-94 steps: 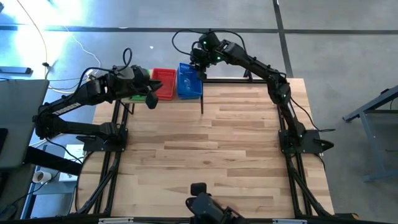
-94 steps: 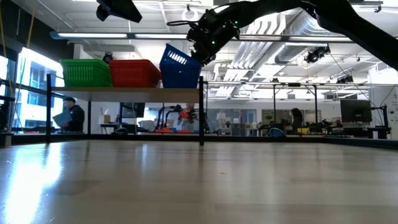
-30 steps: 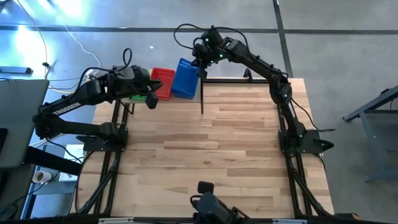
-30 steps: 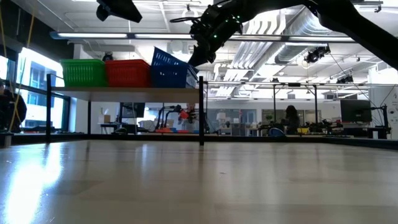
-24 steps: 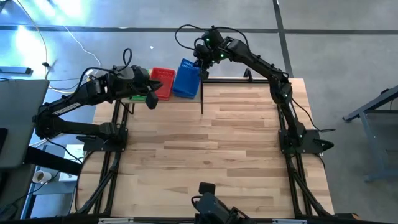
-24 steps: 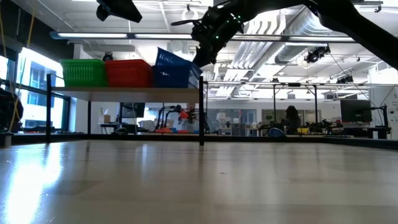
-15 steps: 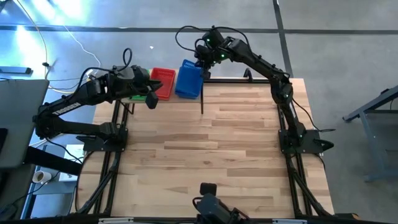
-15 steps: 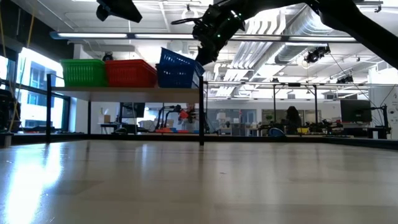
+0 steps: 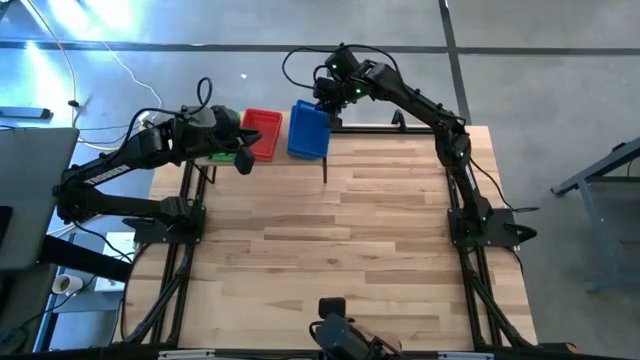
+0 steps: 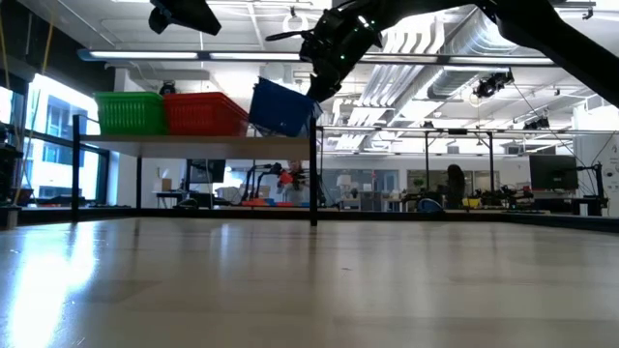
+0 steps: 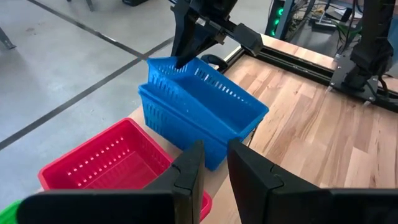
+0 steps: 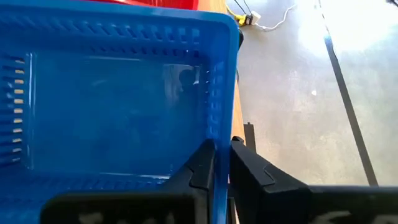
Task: Stack baskets on shelf by color
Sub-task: Stack the blue basket on top of the blue baskets on the shelf
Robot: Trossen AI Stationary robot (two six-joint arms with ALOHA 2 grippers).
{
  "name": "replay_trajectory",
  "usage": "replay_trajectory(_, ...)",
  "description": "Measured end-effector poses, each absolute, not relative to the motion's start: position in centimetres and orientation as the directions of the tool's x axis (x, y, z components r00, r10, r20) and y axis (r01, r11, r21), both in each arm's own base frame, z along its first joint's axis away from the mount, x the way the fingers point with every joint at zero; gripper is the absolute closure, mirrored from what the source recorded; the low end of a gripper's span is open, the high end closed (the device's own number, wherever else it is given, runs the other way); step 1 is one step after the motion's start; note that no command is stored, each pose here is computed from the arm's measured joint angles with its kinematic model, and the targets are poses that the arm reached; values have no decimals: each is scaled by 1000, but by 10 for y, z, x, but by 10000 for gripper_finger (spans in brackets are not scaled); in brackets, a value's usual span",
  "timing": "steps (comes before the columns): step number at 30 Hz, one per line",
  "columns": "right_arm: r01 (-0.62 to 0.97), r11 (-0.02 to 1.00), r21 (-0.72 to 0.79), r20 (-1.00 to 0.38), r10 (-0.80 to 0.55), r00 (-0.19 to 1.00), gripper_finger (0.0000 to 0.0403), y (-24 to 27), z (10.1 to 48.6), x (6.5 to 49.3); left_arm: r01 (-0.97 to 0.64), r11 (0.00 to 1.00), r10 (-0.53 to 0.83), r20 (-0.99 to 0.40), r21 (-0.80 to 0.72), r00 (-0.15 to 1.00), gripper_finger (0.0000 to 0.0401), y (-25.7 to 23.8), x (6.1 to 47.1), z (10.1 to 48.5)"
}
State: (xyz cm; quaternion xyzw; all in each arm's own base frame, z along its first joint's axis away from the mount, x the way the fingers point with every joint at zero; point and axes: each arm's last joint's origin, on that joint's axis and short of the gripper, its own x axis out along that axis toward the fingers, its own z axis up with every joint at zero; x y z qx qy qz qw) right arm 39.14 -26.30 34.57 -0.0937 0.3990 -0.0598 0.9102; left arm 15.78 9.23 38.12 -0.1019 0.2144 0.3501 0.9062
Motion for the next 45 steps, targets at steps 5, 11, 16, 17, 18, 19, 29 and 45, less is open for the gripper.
replay_trajectory(5,21,974,-225,-714,-179,677,335,-260,346,394,-678,734,591,-460,-35,663,339,92,158,381)
replay_trajectory(11,56,964,-261,-724,-234,649,316,-260,345,394,-678,734,591,-460,-34,663,339,92,158,381)
replay_trajectory(16,68,968,-243,-731,-229,643,316,-254,353,389,-684,730,601,-473,-4,644,339,95,162,378)
replay_trajectory(17,71,967,-245,-723,-231,651,316,-251,358,387,-692,722,608,-481,4,632,339,97,165,376)
replay_trajectory(18,71,967,-246,-715,-231,660,316,-247,363,386,-699,715,614,-489,12,619,339,99,167,375)
replay_trajectory(19,67,968,-243,-707,-224,671,316,-241,368,386,-705,709,618,-499,21,607,339,101,170,372)
replay_trajectory(29,-113,984,-137,-754,-30,656,316,-185,367,402,-779,612,698,-556,137,451,339,117,191,352)
replay_trajectory(45,-216,965,-146,-777,23,629,316,-147,359,421,-845,502,766,-550,188,333,339,126,188,349)
